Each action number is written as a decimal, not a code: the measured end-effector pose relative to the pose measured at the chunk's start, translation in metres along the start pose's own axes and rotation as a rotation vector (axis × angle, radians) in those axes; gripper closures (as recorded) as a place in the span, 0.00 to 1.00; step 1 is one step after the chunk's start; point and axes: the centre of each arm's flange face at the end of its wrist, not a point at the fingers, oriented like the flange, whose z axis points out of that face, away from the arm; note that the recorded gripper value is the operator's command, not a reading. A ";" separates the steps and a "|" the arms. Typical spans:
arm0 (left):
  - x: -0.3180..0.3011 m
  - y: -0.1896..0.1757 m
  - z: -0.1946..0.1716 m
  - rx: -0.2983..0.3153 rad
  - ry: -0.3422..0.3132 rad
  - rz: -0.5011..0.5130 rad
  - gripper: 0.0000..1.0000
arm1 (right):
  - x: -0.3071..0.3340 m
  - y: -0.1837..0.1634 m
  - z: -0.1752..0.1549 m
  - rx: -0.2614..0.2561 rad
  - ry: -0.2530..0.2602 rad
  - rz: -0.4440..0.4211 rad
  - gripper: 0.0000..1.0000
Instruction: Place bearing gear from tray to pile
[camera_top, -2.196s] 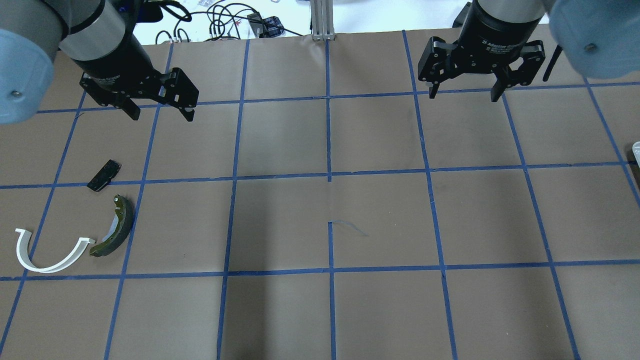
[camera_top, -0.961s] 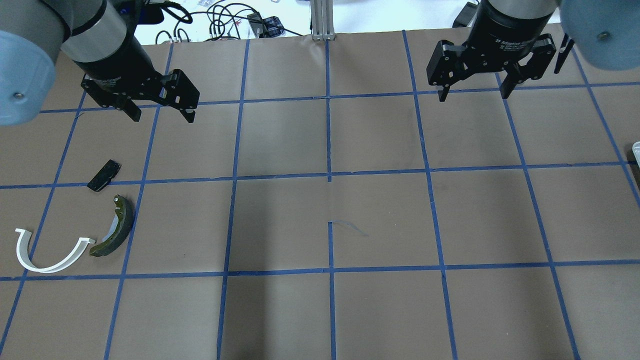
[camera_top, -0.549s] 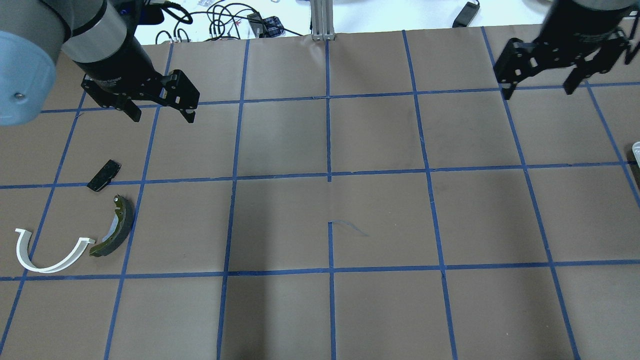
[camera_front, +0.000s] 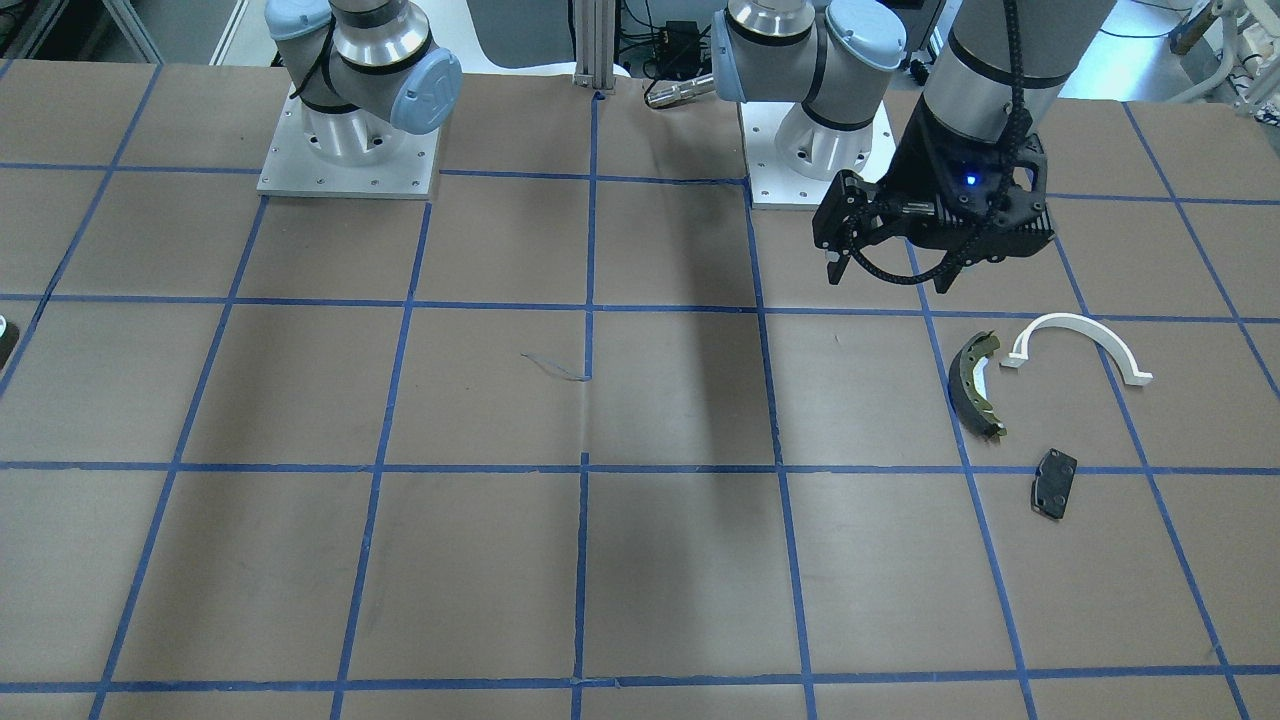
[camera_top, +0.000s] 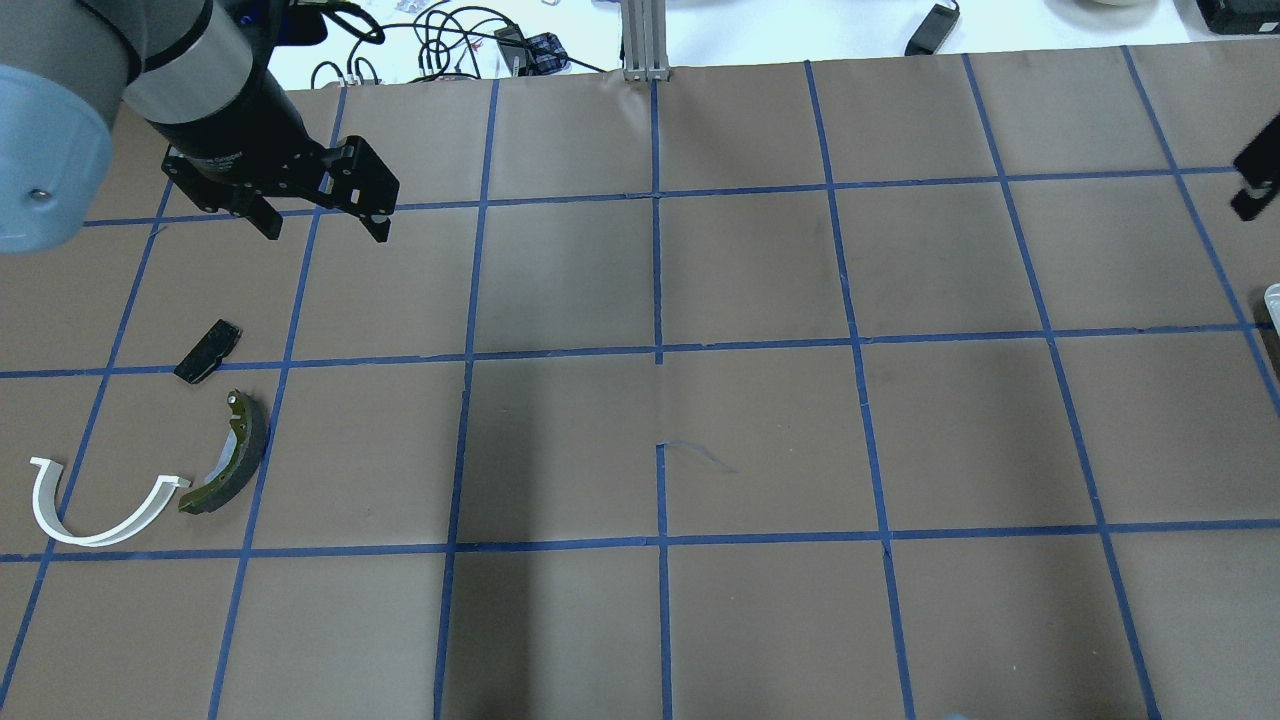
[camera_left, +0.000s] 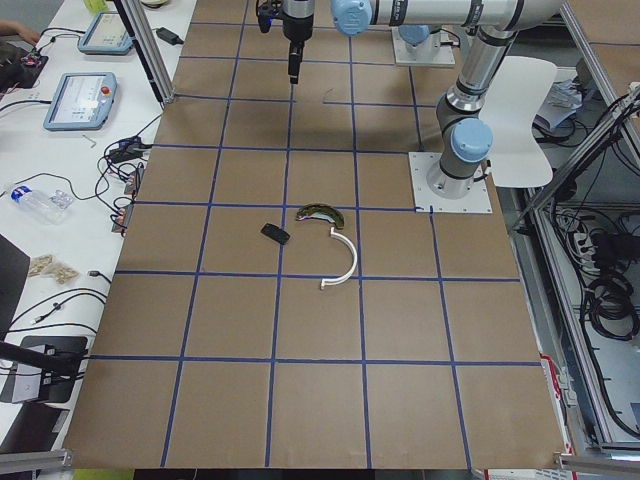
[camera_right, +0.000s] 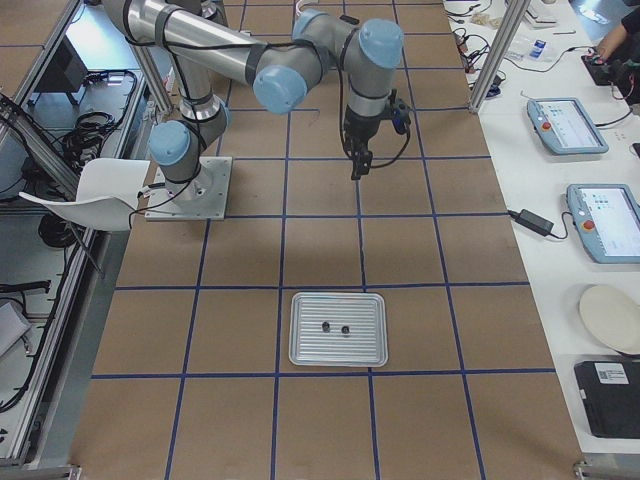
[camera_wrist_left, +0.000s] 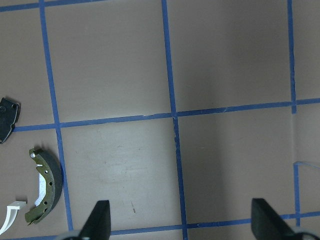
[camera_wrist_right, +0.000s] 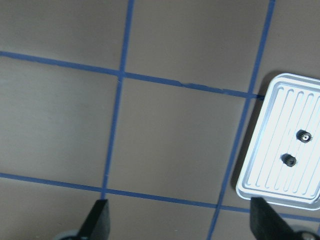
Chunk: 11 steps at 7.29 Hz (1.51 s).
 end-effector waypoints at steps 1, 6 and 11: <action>0.000 0.000 0.000 -0.001 0.000 0.000 0.00 | 0.055 0.010 0.026 0.009 0.002 -0.057 0.00; 0.000 0.000 0.001 -0.002 0.001 -0.002 0.00 | 0.236 0.027 0.189 0.001 -0.050 -0.141 0.00; 0.001 0.001 0.001 -0.003 0.001 -0.012 0.00 | 0.245 0.018 0.272 0.022 -0.009 -0.138 0.03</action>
